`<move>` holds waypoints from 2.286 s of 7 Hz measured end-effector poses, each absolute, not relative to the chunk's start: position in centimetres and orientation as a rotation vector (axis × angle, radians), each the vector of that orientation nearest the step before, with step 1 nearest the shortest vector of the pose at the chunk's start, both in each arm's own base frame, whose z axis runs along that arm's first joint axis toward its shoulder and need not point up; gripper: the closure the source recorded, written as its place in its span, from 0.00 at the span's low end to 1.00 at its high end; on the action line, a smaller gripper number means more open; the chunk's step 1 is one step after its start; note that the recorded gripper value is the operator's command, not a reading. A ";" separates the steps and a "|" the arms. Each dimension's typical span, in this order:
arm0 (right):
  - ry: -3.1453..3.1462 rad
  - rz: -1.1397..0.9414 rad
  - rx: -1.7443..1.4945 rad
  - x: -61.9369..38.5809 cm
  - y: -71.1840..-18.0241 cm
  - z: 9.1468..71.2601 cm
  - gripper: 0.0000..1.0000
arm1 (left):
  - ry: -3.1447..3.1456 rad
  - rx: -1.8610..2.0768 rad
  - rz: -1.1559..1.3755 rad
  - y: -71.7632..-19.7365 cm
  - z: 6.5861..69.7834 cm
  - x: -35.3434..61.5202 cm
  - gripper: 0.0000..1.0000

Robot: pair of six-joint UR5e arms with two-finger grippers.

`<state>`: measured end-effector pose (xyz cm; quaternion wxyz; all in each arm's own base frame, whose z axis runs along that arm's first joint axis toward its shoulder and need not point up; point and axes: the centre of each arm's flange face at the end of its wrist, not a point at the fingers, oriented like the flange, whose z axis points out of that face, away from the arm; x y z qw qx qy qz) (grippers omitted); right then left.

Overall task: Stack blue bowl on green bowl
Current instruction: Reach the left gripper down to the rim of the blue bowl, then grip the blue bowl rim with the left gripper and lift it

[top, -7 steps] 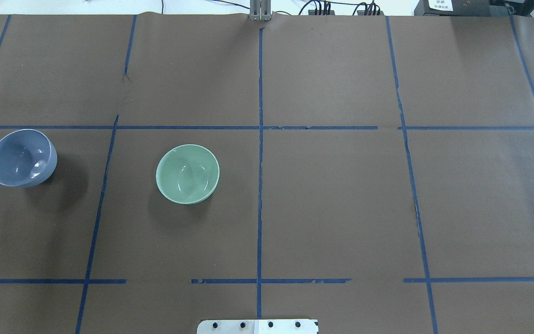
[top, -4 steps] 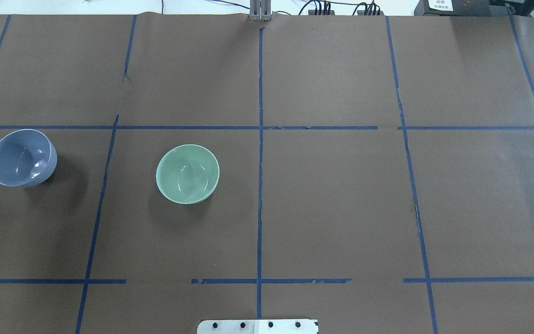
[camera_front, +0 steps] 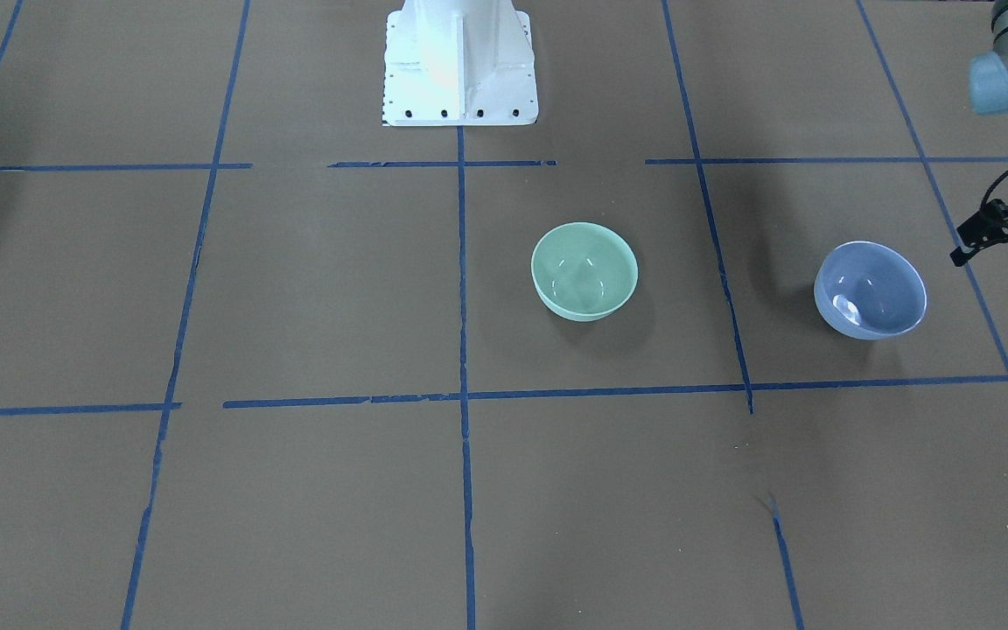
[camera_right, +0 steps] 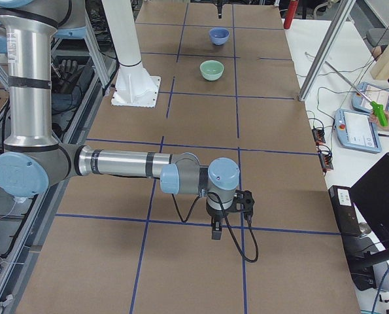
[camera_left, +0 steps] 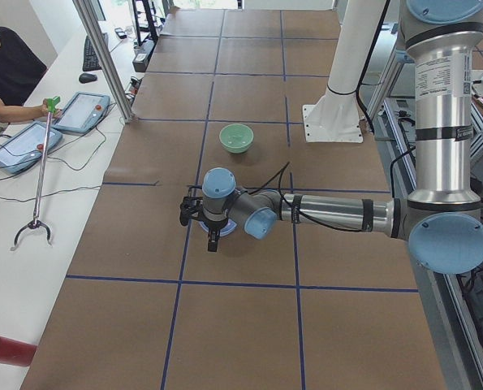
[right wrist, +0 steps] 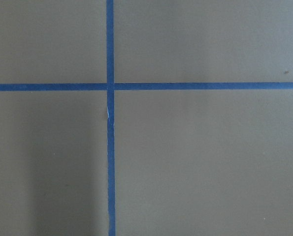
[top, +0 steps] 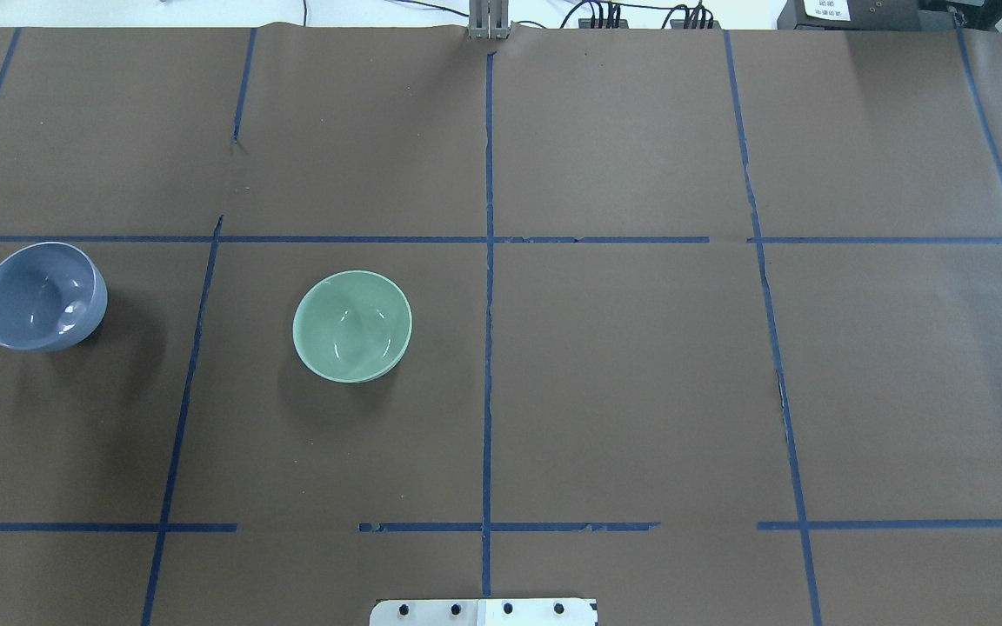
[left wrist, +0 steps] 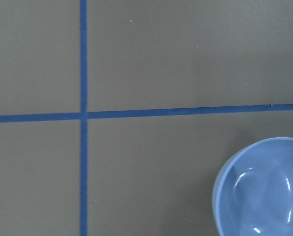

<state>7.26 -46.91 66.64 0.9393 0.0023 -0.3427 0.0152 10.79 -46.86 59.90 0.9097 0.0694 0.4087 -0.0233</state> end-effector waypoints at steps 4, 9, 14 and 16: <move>-0.700 0.031 0.005 7.3 -46.9 66.6 0.00 | 0.835 0.125 -0.004 -46.3 62.1 17.3 0.34; -0.700 0.031 0.005 7.3 -46.9 66.6 0.00 | 0.849 0.155 0.040 -46.4 61.5 17.9 1.00; -0.700 0.032 0.004 7.3 -46.9 66.6 0.00 | 0.798 0.160 0.060 -48.3 46.6 11.4 1.00; -0.700 0.031 0.005 7.3 -46.9 66.6 0.00 | 0.816 0.131 -0.023 -49.1 38.6 11.0 1.00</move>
